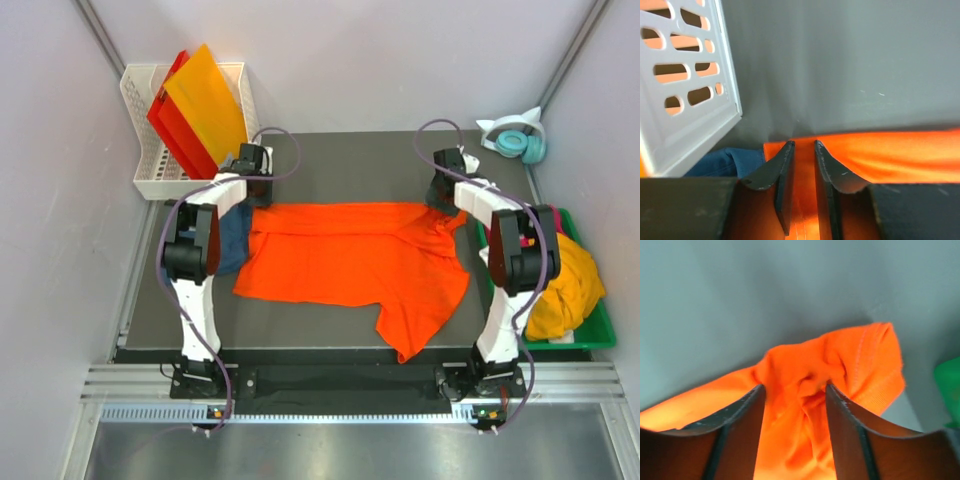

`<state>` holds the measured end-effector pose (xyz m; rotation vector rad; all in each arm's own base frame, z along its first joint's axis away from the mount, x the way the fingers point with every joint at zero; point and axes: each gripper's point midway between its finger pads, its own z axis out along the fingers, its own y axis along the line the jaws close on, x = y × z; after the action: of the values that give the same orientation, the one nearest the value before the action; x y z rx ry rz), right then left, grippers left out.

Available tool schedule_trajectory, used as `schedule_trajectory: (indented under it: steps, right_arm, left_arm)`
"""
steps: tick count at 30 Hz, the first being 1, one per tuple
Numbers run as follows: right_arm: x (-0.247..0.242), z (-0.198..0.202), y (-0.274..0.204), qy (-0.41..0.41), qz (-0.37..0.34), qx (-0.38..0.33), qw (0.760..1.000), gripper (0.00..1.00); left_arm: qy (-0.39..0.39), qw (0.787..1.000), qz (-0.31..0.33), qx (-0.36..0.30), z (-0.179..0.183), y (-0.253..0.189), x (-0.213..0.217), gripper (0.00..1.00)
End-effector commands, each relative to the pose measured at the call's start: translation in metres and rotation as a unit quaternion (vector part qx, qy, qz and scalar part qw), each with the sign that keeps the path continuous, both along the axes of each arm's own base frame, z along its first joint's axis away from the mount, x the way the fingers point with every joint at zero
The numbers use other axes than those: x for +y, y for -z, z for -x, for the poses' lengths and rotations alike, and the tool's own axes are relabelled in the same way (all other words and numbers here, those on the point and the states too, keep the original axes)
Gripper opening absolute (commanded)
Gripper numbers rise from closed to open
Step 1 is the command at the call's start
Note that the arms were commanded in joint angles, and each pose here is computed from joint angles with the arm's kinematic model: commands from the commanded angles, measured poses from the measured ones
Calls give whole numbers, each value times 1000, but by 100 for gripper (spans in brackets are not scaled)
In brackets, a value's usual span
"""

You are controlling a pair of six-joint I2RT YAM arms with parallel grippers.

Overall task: Fold and stack the t-shirts
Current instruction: Fold the tshirt

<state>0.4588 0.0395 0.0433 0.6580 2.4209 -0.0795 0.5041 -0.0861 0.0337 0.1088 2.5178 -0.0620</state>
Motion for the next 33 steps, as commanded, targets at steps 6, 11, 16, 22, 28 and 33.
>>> schedule_trajectory:
  steps: [6,11,16,22,28,33]
  right_arm:
    - [56,-18,-144,-101,3,-155,983,55]
    - [70,15,-96,-117,-11,-103,988,44]
    - [62,41,-49,-97,-8,-57,994,34]
    - [49,46,-27,-73,15,-27,997,34]
    - [25,61,-9,-25,38,12,999,36]
    - [0,75,-14,18,46,3,999,36]
  left_arm:
    - [34,989,88,-116,3,-125,-23,31]
    - [60,993,89,-52,39,-82,-33,28]
    - [81,994,79,13,68,-33,-42,26]
    - [78,994,62,48,69,-6,-42,25]
    - [54,995,36,82,68,15,-32,25]
    - [47,995,25,80,69,18,-26,25]
